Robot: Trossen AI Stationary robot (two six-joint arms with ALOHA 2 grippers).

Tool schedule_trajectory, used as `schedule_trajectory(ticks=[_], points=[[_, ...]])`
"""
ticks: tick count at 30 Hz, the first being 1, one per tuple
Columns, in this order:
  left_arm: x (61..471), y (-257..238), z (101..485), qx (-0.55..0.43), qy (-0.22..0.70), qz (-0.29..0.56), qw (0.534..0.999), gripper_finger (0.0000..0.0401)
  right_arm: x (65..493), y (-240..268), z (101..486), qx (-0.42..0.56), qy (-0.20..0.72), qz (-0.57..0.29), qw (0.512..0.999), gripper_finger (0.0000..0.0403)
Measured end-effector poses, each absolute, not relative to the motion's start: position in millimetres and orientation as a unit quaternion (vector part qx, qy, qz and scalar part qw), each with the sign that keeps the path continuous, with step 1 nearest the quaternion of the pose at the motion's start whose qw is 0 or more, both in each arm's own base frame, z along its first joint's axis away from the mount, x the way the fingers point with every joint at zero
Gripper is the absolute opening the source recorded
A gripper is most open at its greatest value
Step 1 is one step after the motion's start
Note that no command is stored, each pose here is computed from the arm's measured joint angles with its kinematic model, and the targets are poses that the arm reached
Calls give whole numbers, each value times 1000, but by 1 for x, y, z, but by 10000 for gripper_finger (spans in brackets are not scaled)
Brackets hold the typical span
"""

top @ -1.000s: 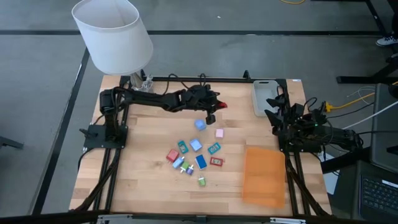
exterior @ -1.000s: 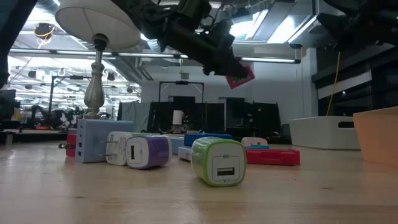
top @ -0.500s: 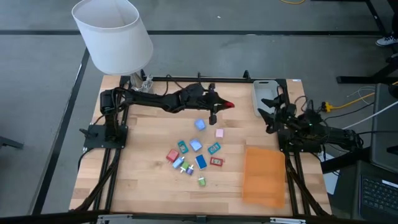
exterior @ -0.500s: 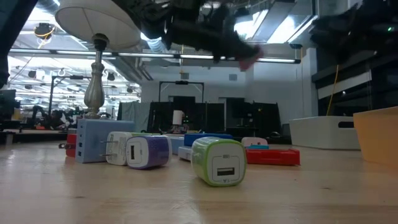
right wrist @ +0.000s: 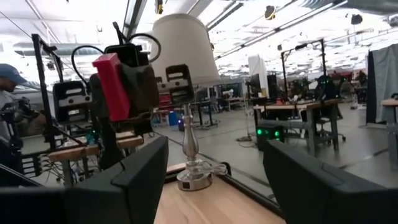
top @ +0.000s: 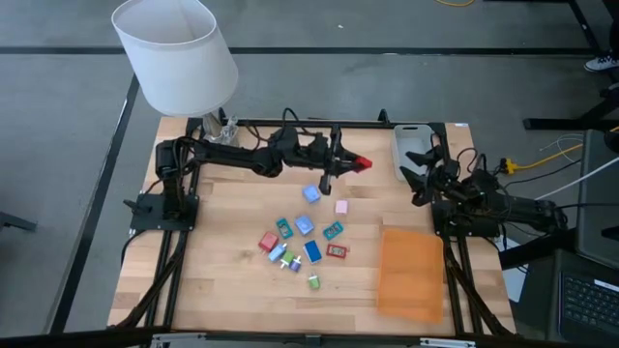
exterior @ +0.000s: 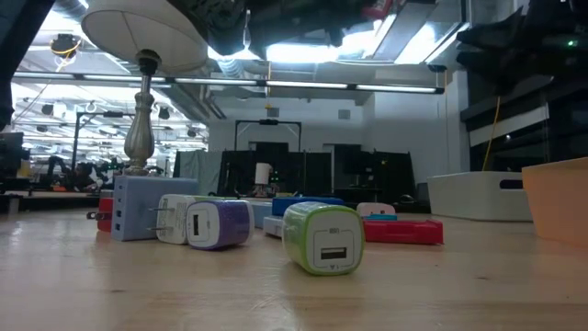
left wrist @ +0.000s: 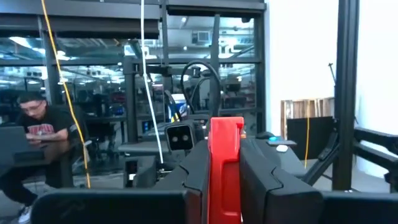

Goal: Pick & Place Office items
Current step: Put the top red digital clock into the gray bin

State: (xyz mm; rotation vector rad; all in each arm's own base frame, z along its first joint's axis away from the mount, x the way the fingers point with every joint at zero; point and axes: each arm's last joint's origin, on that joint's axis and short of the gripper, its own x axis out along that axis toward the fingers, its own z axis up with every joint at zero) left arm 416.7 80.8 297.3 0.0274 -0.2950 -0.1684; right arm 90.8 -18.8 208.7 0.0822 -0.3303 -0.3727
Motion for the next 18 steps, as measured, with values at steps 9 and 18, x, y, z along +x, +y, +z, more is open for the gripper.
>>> schedule_trajectory(ticks=[9, 18], points=[[426, 84, 301, 25, -104, -69, 992, 44, 114, -19, 214, 47, -170, -131, 975, 261], [449, 83, 307, 27, -109, -90, 990, 44, 153, -21, 229, 20, -125, -100, 987, 261]])
